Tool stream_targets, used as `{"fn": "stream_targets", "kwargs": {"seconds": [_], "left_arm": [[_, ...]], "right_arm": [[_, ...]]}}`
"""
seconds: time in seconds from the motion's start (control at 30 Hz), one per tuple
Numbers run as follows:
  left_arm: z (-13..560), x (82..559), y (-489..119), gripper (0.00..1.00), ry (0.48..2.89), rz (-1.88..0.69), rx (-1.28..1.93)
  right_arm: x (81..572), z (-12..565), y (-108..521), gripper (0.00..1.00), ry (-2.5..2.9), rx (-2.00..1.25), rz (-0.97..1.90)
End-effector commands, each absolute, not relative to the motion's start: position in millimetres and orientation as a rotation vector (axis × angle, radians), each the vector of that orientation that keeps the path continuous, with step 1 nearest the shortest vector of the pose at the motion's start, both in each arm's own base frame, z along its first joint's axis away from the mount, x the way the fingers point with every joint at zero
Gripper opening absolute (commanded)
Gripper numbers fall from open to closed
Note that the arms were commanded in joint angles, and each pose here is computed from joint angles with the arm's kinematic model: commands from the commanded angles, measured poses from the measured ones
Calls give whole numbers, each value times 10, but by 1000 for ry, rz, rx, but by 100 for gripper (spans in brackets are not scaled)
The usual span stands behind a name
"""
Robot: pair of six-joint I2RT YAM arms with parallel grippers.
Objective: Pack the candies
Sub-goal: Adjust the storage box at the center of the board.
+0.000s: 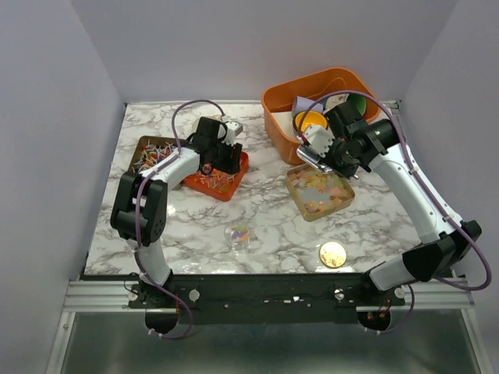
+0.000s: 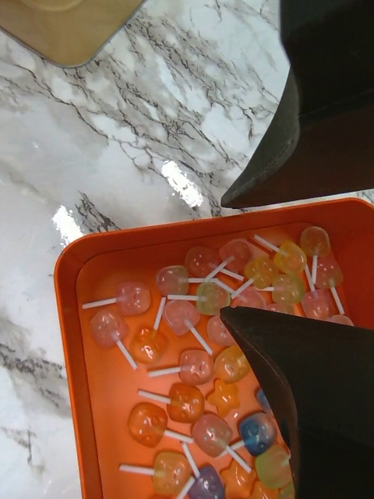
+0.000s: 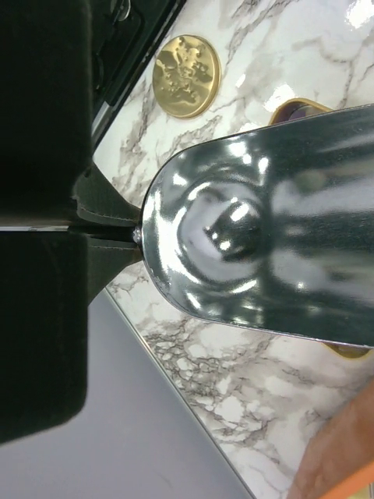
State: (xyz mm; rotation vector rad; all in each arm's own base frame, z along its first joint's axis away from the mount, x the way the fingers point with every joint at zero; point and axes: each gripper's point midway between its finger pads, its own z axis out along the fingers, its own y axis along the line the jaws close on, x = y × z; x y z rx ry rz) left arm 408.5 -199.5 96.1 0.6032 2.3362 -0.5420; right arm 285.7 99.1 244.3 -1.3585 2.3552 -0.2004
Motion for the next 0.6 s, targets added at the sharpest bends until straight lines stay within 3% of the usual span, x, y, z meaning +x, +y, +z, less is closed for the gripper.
{"fn": "stream_targets", "kwargs": {"seconds": [0.0,0.13,0.17,0.23,0.27,0.37,0.57], "left_arm": [[852,4075,-2134,64,2344,-484,670],[657,3942,-2232,58,2389,-438,735],[625,3907,-2265,48,2391,-420,765],[596,3840,-2286,40,2401,-405,801],[571,3767,-2321,30,2407,-406,825],[588,3568,-2370,17,2410,-436,875],[599,3024,-2566,6,2369,-502,1090]], "right_arm": [[2603,2316,824,1,2461,-1340,-152],[2619,2307,756,1,2476,-1313,-153],[2628,2314,743,1,2480,-1304,-151],[2648,2340,761,1,2473,-1301,-145],[2657,2341,761,1,2471,-1305,-144],[2684,2340,772,1,2467,-1320,-145],[2790,2393,838,1,2448,-1329,-127]]}}
